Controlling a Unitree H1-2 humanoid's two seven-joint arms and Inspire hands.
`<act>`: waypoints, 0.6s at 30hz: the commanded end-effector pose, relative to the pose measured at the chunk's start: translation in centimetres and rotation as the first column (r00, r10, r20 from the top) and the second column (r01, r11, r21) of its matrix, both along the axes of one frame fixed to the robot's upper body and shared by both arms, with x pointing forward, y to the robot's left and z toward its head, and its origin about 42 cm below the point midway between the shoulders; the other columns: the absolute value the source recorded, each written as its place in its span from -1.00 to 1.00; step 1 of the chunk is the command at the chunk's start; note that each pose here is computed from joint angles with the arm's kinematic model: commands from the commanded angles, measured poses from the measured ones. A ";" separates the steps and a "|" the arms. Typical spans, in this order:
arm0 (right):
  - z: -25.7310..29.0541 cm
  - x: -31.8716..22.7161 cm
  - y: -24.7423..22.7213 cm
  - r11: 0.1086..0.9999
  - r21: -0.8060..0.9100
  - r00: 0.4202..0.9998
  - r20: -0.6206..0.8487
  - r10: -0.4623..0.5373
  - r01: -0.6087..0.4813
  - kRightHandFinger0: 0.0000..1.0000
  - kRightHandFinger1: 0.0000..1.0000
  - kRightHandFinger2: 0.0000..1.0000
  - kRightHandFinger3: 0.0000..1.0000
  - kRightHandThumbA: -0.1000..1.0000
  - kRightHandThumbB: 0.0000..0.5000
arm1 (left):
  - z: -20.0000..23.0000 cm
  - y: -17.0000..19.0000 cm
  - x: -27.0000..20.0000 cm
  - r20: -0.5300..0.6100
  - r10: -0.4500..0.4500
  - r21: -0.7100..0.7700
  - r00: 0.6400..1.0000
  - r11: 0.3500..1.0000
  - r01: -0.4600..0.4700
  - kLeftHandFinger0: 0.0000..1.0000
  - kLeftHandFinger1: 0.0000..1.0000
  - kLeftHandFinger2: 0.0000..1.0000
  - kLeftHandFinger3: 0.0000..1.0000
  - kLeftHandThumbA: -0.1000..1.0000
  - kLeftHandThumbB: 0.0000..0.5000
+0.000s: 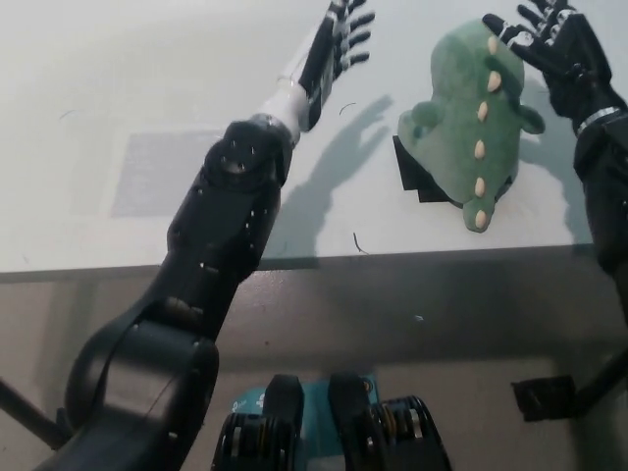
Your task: Use both hands to pick up a dinasour on the right side and move it to the left side
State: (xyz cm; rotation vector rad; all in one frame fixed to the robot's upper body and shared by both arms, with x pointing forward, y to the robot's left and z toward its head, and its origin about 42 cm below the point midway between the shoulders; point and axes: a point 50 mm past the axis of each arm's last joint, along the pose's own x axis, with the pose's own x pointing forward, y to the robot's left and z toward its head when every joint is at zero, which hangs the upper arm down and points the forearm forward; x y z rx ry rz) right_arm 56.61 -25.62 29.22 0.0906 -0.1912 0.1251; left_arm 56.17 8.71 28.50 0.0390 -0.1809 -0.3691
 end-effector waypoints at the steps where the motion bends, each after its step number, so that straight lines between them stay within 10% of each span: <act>1: 2.3 0.2 0.3 0.998 0.047 0.995 0.094 0.024 -0.029 1.00 1.00 1.00 1.00 1.00 0.05 | 1.6 -0.3 0.0 0.083 -0.021 0.024 0.996 1.000 0.019 1.00 1.00 1.00 1.00 1.00 0.80; 3: 1.9 0.3 0.3 0.999 0.037 0.996 0.086 0.008 -0.011 1.00 1.00 1.00 1.00 1.00 -0.21 | 1.1 -0.2 0.0 0.066 -0.021 0.027 0.998 0.999 0.020 1.00 1.00 1.00 1.00 1.00 0.76; 18: -1.7 0.3 -1.0 0.998 -0.010 0.998 -0.010 -0.057 0.057 1.00 1.00 1.00 1.00 1.00 -0.06 | -1.9 1.6 -0.3 0.014 -0.005 0.039 1.000 0.999 0.004 1.00 1.00 1.00 1.00 1.00 0.90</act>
